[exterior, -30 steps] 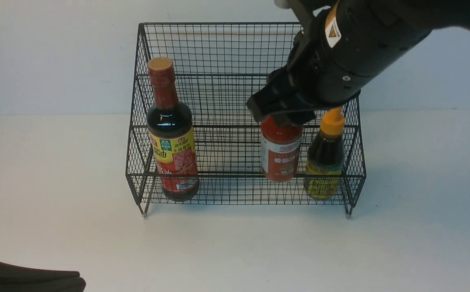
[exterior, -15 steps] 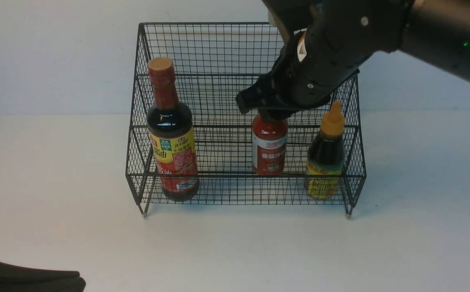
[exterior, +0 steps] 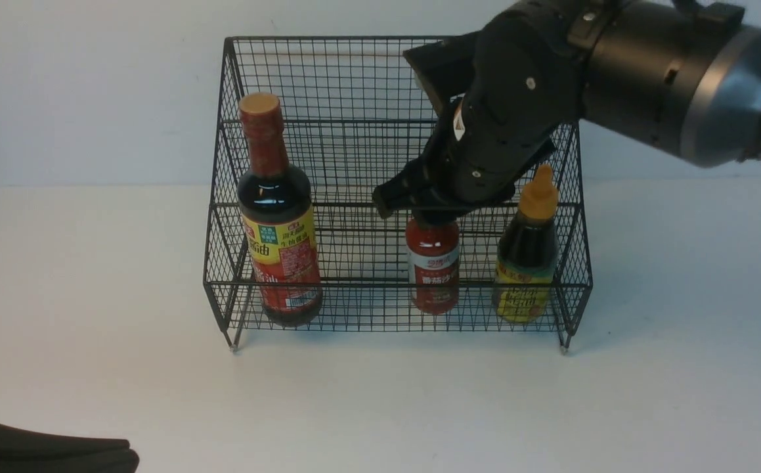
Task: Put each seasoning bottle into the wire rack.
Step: Use the right arm to put the condiment bottle back on the shelf
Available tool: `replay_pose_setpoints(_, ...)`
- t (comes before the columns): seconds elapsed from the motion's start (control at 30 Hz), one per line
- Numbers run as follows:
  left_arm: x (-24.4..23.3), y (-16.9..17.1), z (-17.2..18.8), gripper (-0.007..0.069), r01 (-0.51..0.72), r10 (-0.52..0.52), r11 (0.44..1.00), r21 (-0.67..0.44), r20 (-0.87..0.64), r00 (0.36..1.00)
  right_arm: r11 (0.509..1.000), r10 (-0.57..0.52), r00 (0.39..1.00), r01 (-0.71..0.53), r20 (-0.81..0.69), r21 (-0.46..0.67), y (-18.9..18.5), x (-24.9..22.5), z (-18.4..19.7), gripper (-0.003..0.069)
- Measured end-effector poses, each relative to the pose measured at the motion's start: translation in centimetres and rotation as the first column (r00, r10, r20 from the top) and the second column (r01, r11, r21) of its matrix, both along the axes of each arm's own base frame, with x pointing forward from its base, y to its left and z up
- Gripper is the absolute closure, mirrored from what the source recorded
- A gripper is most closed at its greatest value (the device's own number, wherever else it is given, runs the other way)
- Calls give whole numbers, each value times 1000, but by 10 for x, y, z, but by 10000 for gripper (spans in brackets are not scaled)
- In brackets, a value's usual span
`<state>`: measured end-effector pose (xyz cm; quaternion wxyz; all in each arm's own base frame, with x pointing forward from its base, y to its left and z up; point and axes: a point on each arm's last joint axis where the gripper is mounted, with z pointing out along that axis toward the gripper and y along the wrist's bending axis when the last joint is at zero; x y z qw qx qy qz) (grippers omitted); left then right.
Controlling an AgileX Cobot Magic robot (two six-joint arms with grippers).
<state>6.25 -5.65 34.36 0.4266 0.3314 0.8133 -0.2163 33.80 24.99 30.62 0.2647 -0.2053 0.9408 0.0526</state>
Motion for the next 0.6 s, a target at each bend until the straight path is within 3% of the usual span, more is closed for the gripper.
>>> replay_pose_setpoints(0.6,0,0,0,630,0,0,1000,0,0,1000,997,-76,997,76,-30,-19,-2,2,-6,397)
